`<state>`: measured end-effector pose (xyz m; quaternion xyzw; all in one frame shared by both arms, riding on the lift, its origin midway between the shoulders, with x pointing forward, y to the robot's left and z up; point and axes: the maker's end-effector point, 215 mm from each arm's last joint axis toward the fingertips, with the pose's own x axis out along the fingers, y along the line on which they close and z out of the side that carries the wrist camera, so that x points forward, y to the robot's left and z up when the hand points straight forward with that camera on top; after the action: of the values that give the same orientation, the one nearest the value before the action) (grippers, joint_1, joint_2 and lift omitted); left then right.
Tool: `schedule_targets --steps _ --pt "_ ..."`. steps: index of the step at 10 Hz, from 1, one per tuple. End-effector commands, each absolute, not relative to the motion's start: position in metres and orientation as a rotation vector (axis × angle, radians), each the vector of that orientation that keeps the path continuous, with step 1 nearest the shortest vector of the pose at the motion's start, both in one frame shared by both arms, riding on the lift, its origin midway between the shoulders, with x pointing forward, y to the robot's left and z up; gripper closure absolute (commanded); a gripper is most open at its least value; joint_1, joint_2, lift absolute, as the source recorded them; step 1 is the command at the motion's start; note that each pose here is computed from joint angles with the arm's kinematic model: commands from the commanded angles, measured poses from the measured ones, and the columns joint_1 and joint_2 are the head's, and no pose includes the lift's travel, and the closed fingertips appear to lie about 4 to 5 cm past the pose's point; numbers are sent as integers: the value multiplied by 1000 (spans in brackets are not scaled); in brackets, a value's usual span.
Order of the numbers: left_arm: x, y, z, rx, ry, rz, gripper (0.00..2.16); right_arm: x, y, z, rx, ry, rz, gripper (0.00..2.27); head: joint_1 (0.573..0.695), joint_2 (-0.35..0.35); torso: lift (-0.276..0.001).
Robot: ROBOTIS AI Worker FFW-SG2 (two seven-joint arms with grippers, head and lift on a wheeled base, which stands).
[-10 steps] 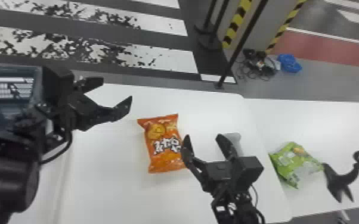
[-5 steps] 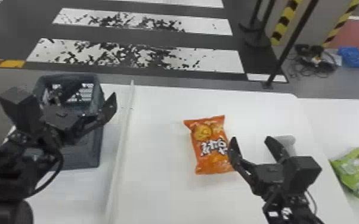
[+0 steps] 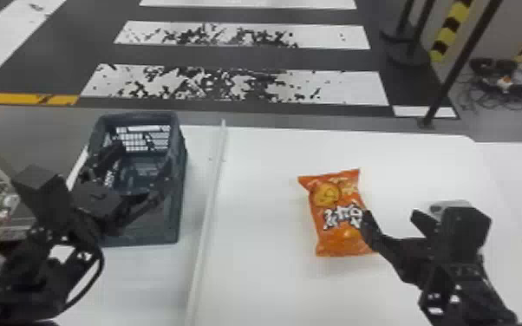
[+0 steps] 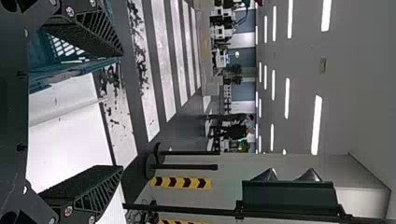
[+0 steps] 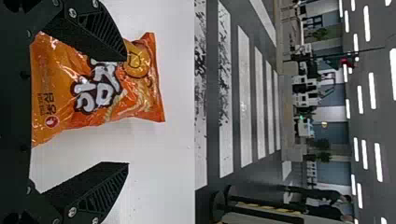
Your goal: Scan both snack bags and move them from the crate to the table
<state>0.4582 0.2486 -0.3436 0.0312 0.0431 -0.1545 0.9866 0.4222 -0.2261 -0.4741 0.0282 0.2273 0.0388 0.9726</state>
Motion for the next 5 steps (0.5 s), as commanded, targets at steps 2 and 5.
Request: schedule_targets --steps 2,5 --pt "453 255 -348 63 89 -296 147 414 -245 -524 132 696 103 137 695 32 -35" --pt "451 253 -354 58 101 -308 147 425 -264 -535 203 743 120 137 695 8 -35"
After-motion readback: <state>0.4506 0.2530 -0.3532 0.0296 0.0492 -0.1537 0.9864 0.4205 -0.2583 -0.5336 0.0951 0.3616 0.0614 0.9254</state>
